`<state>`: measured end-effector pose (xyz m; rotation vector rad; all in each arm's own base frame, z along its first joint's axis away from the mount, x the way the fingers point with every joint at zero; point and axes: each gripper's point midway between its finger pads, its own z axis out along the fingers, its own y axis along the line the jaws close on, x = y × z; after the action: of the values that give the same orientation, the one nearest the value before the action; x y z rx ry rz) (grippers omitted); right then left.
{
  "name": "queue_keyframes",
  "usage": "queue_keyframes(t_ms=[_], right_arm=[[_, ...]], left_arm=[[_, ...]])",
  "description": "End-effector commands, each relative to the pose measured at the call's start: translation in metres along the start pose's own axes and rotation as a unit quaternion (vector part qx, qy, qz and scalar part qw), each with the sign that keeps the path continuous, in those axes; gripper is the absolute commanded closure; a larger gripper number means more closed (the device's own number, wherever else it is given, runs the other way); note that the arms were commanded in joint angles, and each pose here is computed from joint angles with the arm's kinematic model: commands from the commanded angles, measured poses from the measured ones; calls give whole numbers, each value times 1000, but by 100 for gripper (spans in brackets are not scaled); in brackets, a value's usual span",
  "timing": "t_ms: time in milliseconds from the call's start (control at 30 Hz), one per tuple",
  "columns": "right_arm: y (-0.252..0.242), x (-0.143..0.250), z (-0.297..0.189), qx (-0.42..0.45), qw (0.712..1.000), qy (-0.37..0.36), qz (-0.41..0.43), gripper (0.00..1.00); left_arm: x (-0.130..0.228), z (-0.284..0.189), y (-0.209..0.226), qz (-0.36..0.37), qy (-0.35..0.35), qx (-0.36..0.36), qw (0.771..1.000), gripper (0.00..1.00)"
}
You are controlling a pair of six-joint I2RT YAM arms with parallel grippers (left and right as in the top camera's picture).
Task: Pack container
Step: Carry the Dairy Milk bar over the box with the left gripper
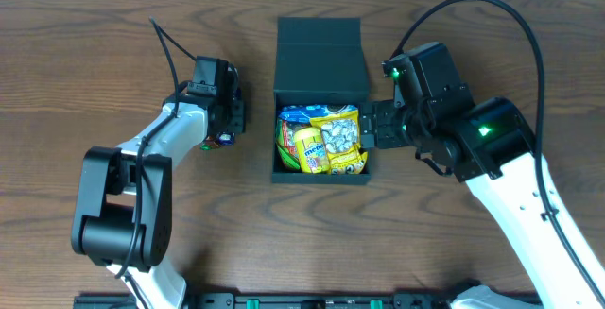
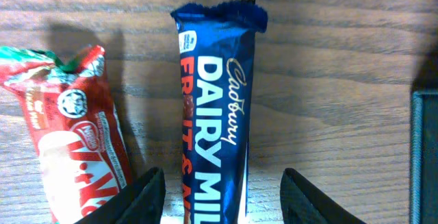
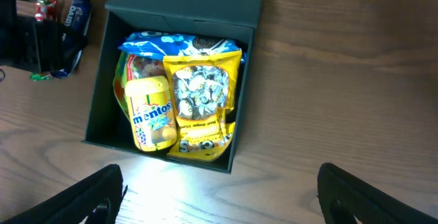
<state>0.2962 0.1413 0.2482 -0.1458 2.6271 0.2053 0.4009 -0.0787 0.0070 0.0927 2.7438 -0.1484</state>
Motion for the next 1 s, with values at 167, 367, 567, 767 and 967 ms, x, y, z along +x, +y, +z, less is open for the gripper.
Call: queue_keyframes(t_ms=[167,367,567,767,967], right_arm=[[-7,-4,-5,8,1000,-10,0,9],[-7,-4,-5,8,1000,-10,0,9],[-11,-3,-5,12,1000,-7,3,9],[-37,3,-10,38,999,6,33,9],[-80,6,-27,87,993,-5,80,6]], left_arm=[[7,10,4,-4,15,-8,1000,49],[7,10,4,-9,16,-8,1000,66],[9,9,4,-23,23,-7,999,84],[4,-5,1,-22,39,-9,999,94],[-27,-51,-22,3,7,2,1000,94]])
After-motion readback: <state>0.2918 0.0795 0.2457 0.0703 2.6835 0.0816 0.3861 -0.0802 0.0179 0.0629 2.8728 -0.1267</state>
